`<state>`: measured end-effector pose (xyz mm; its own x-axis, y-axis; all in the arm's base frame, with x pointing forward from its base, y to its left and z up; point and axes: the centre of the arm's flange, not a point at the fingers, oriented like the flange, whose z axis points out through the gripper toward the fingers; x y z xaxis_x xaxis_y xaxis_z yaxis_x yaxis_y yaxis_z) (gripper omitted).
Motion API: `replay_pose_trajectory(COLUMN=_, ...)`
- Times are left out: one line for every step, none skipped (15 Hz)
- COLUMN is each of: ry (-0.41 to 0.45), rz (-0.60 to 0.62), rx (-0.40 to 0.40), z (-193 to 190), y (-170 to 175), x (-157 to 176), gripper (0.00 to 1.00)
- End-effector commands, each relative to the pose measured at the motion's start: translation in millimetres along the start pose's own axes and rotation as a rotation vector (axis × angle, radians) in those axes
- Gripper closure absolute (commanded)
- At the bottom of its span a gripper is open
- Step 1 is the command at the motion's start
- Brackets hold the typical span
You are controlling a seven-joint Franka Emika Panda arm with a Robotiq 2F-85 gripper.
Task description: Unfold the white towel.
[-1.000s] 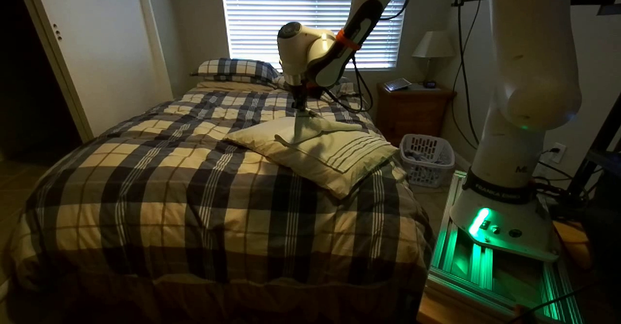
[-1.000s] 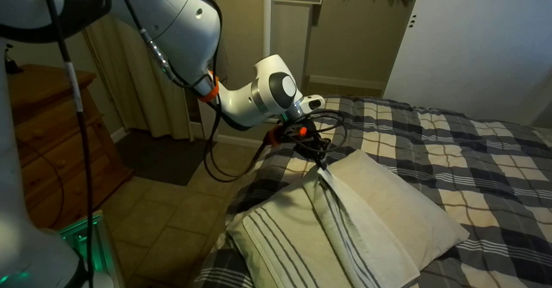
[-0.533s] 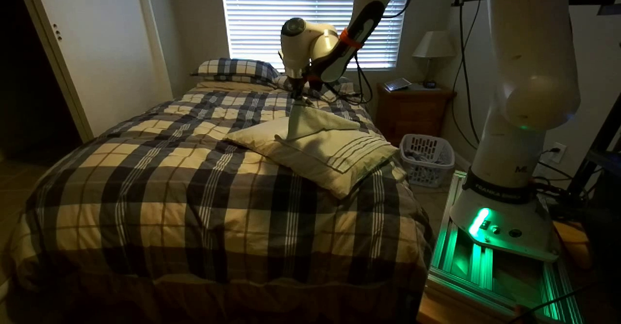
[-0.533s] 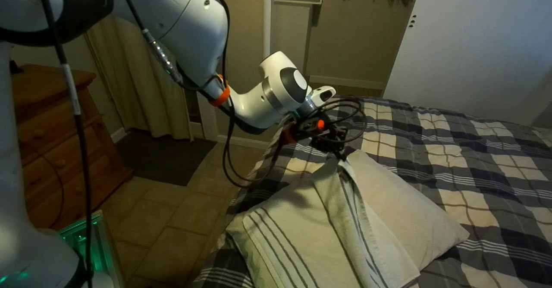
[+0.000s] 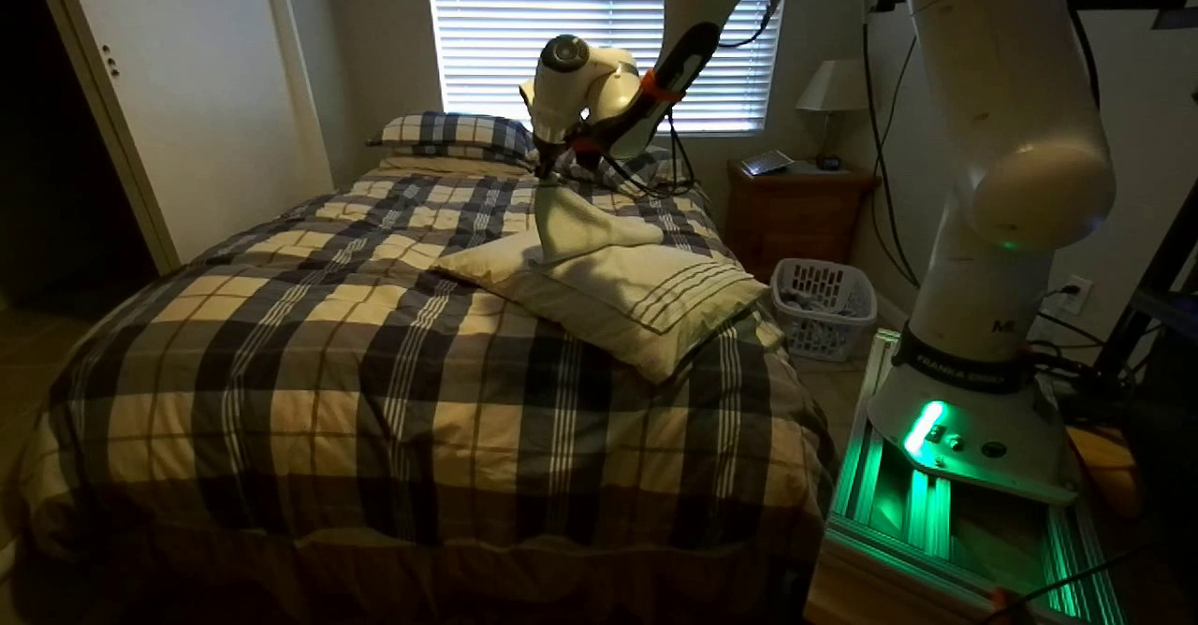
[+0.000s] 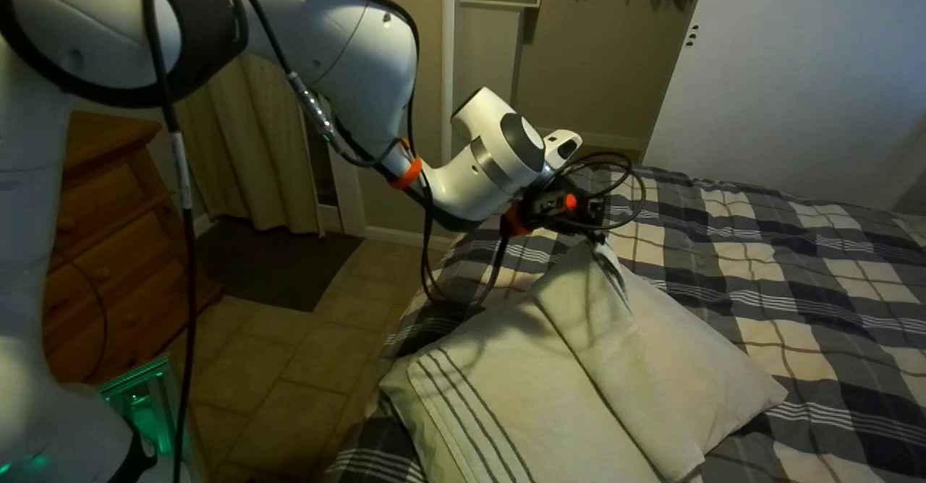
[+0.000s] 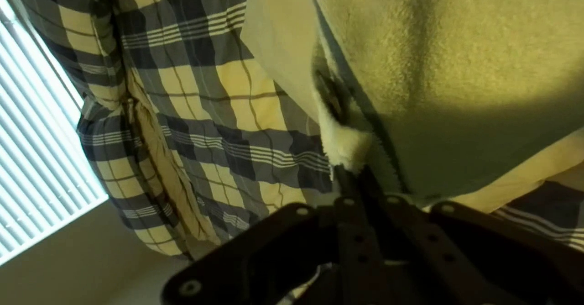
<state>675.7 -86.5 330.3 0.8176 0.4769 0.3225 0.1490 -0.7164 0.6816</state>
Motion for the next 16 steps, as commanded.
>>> replay_pose_trajectory(ry=0.11, rz=-0.009, rx=-0.084, z=20, y=16, x=25, gripper=0.99)
replay_pose_trajectory(ry=0.138, rz=-0.006, rx=-0.088, z=24, y=18, x=30, gripper=0.99)
replay_pose_trajectory(ry=0.153, rz=0.001, rx=-0.091, z=28, y=19, x=35, gripper=0.99)
replay_pose_trajectory(ry=0.166, rz=0.009, rx=-0.089, z=32, y=19, x=38, gripper=0.99)
replay_pose_trajectory(ry=0.172, rz=0.018, rx=-0.08, z=37, y=17, x=42, gripper=0.99)
replay_pose_trajectory(ry=0.181, rz=0.024, rx=-0.076, z=43, y=13, x=44, gripper=0.99)
replay_pose_trajectory(ry=0.191, rz=0.029, rx=-0.08, z=47, y=11, x=46, gripper=0.99)
replay_pose_trajectory(ry=0.211, rz=0.035, rx=-0.089, z=52, y=9, x=49, gripper=0.99)
replay_pose_trajectory(ry=0.228, rz=0.034, rx=-0.104, z=56, y=7, x=51, gripper=0.99)
replay_pose_trajectory(ry=0.236, rz=0.034, rx=-0.112, z=60, y=6, x=53, gripper=0.99)
replay_pose_trajectory(ry=0.251, rz=0.034, rx=-0.128, z=64, y=7, x=55, gripper=0.99)
replay_pose_trajectory(ry=0.26, rz=0.038, rx=-0.133, z=68, y=6, x=57, gripper=0.99)
replay_pose_trajectory(ry=0.269, rz=0.047, rx=-0.136, z=71, y=6, x=59, gripper=0.99)
replay_pose_trajectory(ry=0.281, rz=0.057, rx=-0.139, z=74, y=5, x=61, gripper=0.99)
replay_pose_trajectory(ry=0.299, rz=0.065, rx=-0.149, z=76, y=5, x=63, gripper=0.99)
replay_pose_trajectory(ry=0.315, rz=0.072, rx=-0.158, z=78, y=4, x=66, gripper=0.99)
